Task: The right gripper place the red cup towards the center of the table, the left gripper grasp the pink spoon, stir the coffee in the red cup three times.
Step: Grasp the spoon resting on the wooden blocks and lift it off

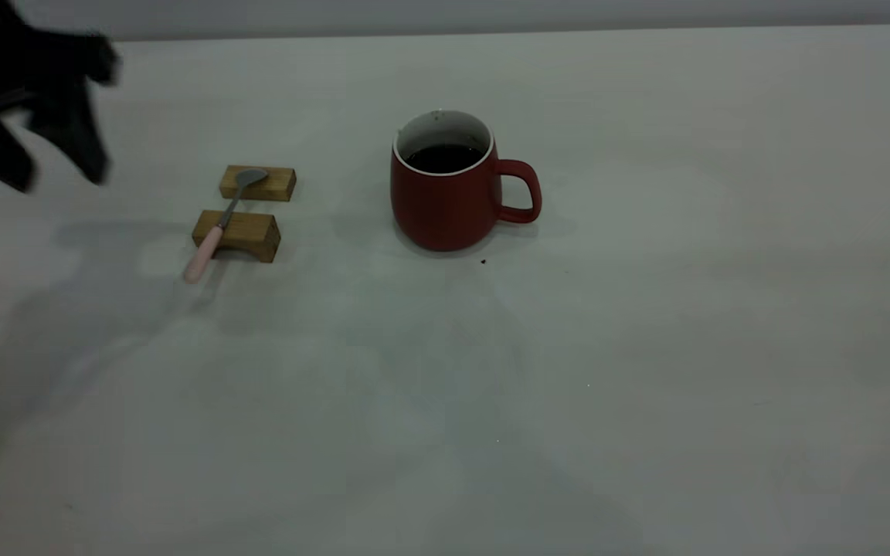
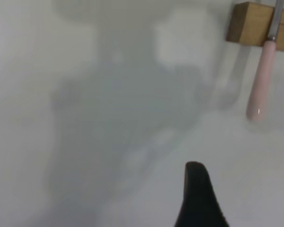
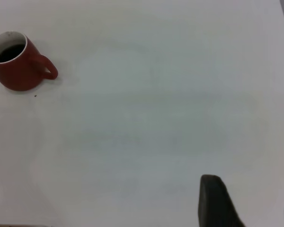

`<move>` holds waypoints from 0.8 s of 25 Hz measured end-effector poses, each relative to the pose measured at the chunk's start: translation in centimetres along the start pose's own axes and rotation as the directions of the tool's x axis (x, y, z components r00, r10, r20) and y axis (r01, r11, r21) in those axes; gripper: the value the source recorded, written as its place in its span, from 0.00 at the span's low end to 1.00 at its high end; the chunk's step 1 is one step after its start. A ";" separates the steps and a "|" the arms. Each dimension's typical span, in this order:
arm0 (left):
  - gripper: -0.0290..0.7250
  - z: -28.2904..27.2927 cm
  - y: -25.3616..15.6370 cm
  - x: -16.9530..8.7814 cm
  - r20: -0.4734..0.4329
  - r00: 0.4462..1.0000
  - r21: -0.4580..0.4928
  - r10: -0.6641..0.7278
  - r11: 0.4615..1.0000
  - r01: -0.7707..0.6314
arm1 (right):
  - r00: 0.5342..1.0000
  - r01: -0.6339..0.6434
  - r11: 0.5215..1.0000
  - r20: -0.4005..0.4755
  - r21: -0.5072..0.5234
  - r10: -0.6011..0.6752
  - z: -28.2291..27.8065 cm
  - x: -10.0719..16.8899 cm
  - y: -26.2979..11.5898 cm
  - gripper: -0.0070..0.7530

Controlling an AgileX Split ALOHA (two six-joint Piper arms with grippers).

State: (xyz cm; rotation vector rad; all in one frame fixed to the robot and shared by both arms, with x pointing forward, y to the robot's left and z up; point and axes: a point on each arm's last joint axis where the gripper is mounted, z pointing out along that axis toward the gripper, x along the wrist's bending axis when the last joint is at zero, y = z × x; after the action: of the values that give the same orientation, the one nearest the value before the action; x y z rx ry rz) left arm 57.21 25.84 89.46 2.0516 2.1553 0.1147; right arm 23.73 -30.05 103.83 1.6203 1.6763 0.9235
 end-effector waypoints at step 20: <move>0.77 10.7 2.5 -4.1 0.002 0.997 0.127 0.081 0.989 -0.081 | 1.000 0.000 1.000 0.000 0.000 0.000 0.0 0.0 0.0 0.53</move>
State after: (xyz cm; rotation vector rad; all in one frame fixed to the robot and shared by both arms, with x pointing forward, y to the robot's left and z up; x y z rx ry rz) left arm 61.64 21.29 79.66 2.2100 2.1325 -0.0098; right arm 23.73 -30.05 103.83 1.6203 1.6763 0.9235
